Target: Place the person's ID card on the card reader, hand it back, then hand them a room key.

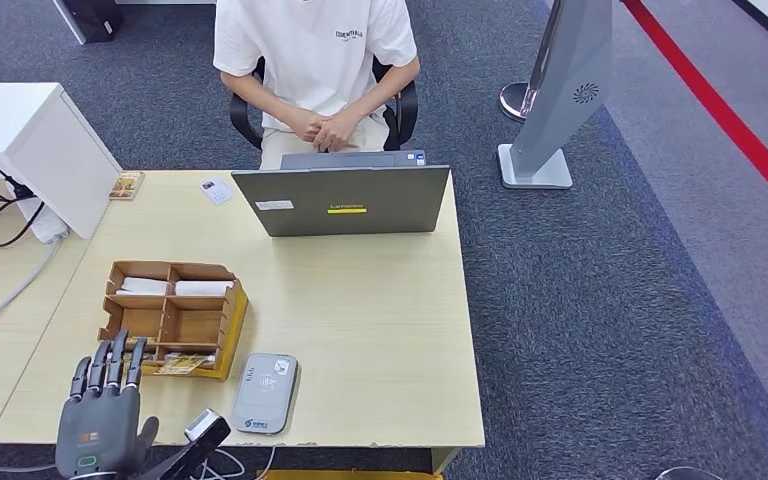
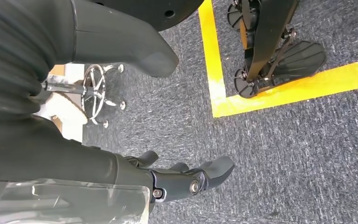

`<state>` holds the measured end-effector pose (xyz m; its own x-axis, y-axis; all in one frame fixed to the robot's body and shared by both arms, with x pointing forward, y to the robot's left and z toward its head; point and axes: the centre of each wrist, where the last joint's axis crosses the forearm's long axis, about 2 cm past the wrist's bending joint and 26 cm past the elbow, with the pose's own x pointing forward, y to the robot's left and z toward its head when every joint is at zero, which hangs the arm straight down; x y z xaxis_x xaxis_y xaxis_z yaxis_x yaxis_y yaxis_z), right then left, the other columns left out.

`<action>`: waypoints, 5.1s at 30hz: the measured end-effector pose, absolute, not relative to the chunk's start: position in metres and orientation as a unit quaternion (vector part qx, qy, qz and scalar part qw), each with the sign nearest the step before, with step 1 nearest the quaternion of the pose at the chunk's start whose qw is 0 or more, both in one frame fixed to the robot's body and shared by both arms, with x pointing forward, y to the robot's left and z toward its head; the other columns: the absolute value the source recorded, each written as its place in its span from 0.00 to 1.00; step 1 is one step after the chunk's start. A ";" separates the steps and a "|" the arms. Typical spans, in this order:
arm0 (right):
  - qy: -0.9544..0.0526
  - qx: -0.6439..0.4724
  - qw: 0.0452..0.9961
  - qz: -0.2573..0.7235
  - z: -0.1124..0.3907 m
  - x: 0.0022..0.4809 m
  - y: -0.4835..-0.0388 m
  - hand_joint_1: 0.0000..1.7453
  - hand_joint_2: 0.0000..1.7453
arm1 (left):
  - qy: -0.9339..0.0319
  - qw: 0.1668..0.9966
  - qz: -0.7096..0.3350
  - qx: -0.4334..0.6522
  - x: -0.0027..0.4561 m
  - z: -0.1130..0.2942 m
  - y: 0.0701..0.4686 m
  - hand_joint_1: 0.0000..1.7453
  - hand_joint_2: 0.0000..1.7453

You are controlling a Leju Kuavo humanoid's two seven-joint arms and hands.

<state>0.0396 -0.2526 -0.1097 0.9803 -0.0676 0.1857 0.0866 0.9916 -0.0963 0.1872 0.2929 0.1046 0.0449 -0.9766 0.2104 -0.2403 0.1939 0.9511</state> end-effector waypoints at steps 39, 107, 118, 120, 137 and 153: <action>-0.097 -0.046 0.994 -0.001 -0.109 0.043 -0.249 0.00 1.00 | -0.591 0.493 -0.342 0.539 0.224 0.078 0.282 0.00 1.00; -0.101 -0.039 0.994 0.007 -0.109 0.043 -0.246 0.00 1.00 | -0.602 0.493 -0.343 0.525 0.229 0.085 0.282 1.00 1.00; -0.103 -0.038 0.994 0.010 -0.109 0.043 -0.246 0.00 1.00 | -0.600 0.475 -0.357 0.535 0.227 0.093 0.283 1.00 1.00; -0.103 -0.038 0.994 0.009 -0.109 0.043 -0.246 0.00 1.00 | -0.604 0.467 -0.359 0.537 0.227 0.098 0.282 1.00 1.00; -0.101 -0.037 0.994 -0.010 -0.109 0.040 -0.244 0.00 1.00 | -0.665 0.393 -0.393 0.499 0.234 0.169 0.270 1.00 1.00; -0.099 -0.034 0.994 0.022 -0.109 0.042 -0.244 0.00 1.00 | -0.684 0.280 -0.340 0.581 0.310 0.256 0.279 1.00 1.00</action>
<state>0.0419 -0.2444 -0.1090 0.9795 0.0503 0.1950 -0.0367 0.9967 -0.0728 0.3098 0.2789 0.2557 -0.1679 -0.9857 -0.0108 -0.6045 0.0943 0.7910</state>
